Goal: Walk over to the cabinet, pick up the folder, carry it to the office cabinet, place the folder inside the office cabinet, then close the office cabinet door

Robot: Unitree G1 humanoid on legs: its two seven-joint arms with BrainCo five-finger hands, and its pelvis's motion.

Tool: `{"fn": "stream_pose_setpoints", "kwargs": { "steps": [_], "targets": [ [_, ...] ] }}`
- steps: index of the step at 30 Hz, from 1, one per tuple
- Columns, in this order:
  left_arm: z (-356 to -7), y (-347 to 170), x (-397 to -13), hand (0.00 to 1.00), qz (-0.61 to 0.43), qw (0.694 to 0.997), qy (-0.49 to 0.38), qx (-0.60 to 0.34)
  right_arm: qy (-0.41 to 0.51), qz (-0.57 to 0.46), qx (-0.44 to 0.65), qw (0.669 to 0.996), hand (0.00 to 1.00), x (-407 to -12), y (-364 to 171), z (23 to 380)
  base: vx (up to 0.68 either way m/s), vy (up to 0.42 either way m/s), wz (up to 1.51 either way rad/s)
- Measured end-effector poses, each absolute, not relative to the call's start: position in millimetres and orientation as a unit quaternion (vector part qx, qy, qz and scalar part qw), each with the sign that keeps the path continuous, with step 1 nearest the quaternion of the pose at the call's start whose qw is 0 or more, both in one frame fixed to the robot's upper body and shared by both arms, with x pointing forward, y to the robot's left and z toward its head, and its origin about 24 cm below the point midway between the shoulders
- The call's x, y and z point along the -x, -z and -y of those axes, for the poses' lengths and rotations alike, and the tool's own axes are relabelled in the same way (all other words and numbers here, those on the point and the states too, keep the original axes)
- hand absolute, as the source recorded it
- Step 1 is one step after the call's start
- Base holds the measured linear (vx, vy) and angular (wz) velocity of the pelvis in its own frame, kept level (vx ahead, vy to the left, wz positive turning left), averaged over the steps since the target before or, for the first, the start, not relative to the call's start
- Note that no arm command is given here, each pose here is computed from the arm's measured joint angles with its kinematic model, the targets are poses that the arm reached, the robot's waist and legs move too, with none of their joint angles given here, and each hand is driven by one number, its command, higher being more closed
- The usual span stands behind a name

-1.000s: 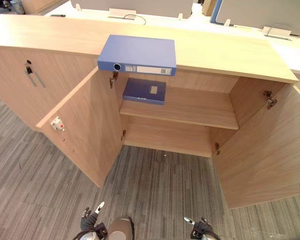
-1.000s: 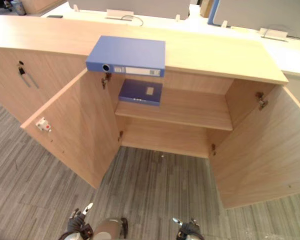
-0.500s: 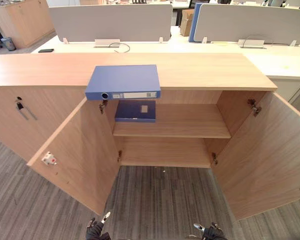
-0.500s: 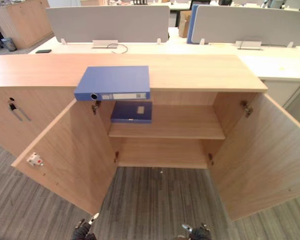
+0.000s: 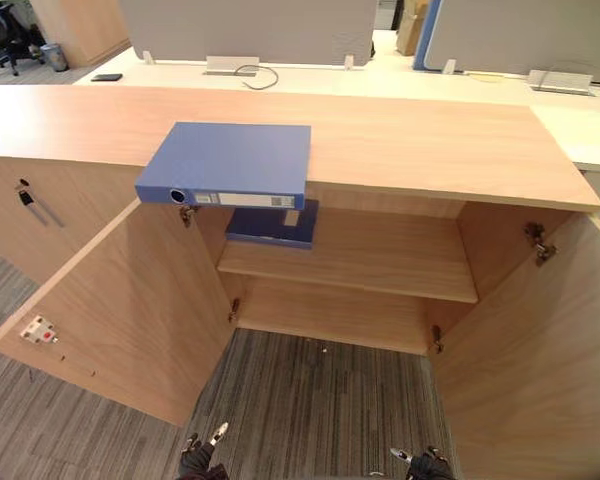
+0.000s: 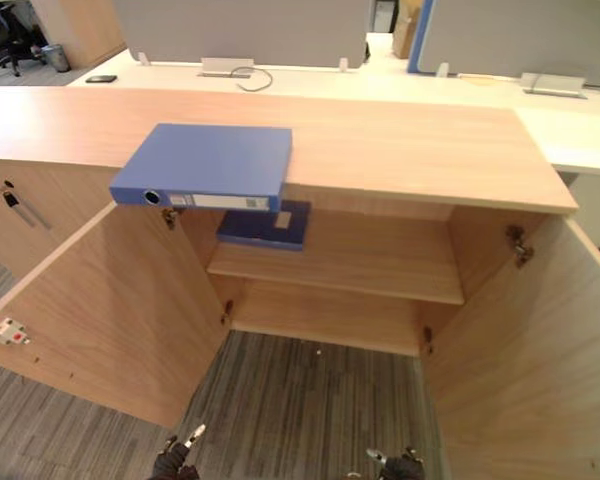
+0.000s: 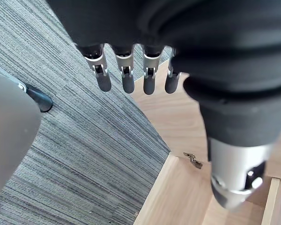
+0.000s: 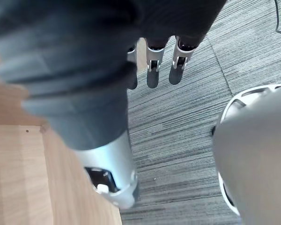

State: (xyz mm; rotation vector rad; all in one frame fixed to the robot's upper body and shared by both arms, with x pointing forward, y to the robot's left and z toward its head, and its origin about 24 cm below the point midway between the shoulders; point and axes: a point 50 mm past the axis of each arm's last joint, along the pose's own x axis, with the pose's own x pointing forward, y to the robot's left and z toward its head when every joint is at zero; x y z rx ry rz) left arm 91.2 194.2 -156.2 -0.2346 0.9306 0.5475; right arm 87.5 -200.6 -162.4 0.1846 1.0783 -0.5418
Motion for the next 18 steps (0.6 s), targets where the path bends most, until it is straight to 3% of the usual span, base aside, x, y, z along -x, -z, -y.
{"fn": "stream_pose_setpoints", "kwargs": {
  "steps": [7, 12, 18],
  "targets": [
    [-203.7, 150.6, -100.8, 0.00, -0.417, 0.863, -0.259, 0.120, 0.246, -0.505, -0.098, 0.821, 0.00, -92.8, 163.0, 190.9, 0.12, 0.027, -0.12],
    [-197.5, 148.1, -109.8, 0.00, -0.408, 0.874, -0.236, 0.120, 0.251, -0.500, -0.093, 0.823, 0.00, -98.1, 161.4, 199.8, 0.12, 0.222, -0.27],
    [-202.2, 142.9, -121.7, 0.00, -0.401, 0.895, -0.176, 0.090, 0.214, -0.504, -0.101, 0.830, 0.00, -106.6, 162.3, 179.8, 0.12, 0.172, 0.08]
  ]
}}
